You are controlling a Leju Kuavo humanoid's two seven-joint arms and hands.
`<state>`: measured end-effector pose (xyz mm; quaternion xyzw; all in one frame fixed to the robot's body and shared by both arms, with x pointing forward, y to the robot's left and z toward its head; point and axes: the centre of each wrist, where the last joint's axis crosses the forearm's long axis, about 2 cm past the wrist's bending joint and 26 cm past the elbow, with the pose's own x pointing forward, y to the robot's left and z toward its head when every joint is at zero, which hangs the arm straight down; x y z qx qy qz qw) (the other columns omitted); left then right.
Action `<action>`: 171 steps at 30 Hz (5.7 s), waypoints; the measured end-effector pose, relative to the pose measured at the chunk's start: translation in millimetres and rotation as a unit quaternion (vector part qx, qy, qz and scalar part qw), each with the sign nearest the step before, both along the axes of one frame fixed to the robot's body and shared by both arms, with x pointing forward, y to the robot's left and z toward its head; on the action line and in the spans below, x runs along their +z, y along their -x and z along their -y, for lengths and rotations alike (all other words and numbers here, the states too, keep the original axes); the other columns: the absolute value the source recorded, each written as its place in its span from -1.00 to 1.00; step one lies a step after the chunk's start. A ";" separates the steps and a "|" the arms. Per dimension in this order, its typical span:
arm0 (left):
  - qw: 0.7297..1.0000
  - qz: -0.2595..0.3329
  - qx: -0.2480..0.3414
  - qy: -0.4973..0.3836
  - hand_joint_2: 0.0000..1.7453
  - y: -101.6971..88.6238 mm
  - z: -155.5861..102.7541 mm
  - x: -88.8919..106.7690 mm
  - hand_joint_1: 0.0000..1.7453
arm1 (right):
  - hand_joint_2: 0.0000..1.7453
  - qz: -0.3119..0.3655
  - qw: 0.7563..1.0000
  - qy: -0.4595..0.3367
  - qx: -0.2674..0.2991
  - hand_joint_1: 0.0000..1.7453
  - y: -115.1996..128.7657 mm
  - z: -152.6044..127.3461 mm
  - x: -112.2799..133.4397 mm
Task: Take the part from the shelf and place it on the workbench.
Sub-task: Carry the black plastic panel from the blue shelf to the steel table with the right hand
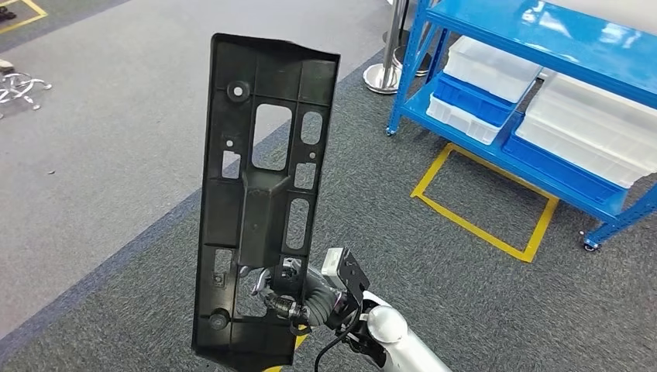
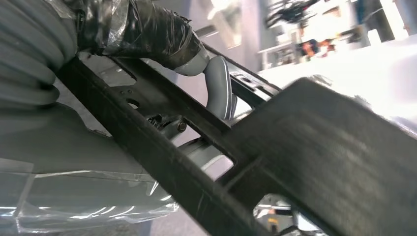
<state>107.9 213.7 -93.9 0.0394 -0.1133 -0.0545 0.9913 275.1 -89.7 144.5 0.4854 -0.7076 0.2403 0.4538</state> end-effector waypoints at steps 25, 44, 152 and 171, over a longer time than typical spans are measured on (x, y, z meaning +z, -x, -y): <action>1.000 -0.002 -0.006 -0.003 1.00 -0.3 -1.2 -0.1 -1.00 | 1.00 0.038 0.999 0.022 0.004 1.00 -0.7 -8.2 7.6; 0.999 -0.006 -0.053 0.000 1.00 -7.6 1.3 2.0 -1.00 | 1.00 0.085 0.995 0.043 -0.021 1.00 -1.4 4.2 13.6; 0.999 -0.002 -0.047 -0.006 1.00 -6.0 -4.2 0.8 -1.00 | 1.00 0.105 0.994 0.036 0.005 1.00 -0.9 6.8 17.1; 0.999 -0.001 -0.046 -0.007 1.00 -6.7 -2.2 1.2 -1.00 | 1.00 0.104 0.994 0.038 0.005 1.00 -0.6 9.7 14.9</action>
